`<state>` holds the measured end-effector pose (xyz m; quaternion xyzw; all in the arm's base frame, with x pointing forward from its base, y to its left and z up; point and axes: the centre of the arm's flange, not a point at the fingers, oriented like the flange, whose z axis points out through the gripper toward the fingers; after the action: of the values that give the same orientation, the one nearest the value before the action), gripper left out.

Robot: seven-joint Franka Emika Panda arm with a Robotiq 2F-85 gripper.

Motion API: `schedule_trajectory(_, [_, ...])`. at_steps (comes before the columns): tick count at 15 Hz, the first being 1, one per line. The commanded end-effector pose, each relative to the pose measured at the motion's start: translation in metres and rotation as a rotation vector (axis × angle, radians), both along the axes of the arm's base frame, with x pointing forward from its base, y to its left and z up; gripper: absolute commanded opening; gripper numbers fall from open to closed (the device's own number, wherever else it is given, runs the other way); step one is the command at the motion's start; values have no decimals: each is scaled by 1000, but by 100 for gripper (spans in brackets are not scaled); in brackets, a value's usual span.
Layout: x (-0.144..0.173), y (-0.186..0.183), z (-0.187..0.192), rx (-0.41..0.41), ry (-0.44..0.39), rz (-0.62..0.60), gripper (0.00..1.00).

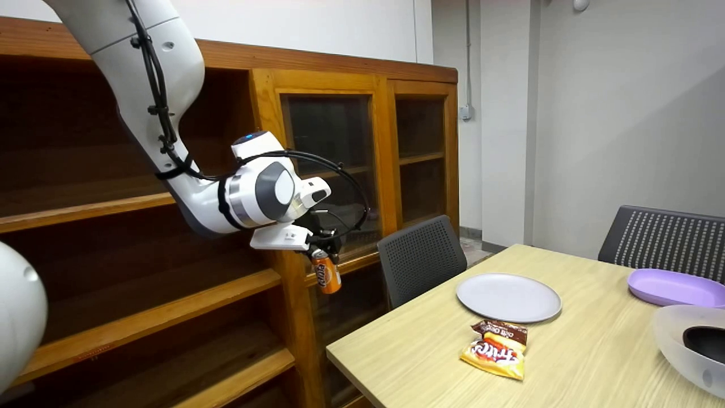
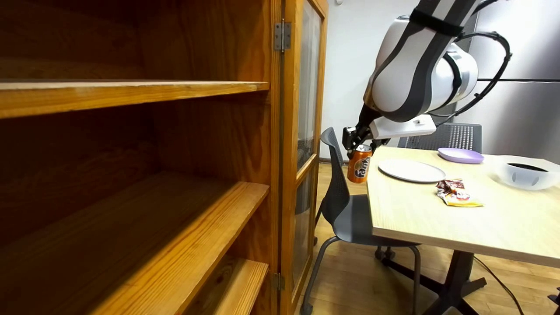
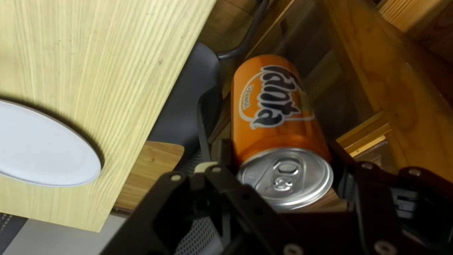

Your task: Put the orange can on the second shelf from the top

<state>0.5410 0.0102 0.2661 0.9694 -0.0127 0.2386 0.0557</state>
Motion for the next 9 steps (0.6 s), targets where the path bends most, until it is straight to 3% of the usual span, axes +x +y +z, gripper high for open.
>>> schedule_trajectory(1, [12, 27, 17, -9, 16, 74, 38])
schedule_trajectory(9, [23, 82, 23, -14, 36, 190, 38])
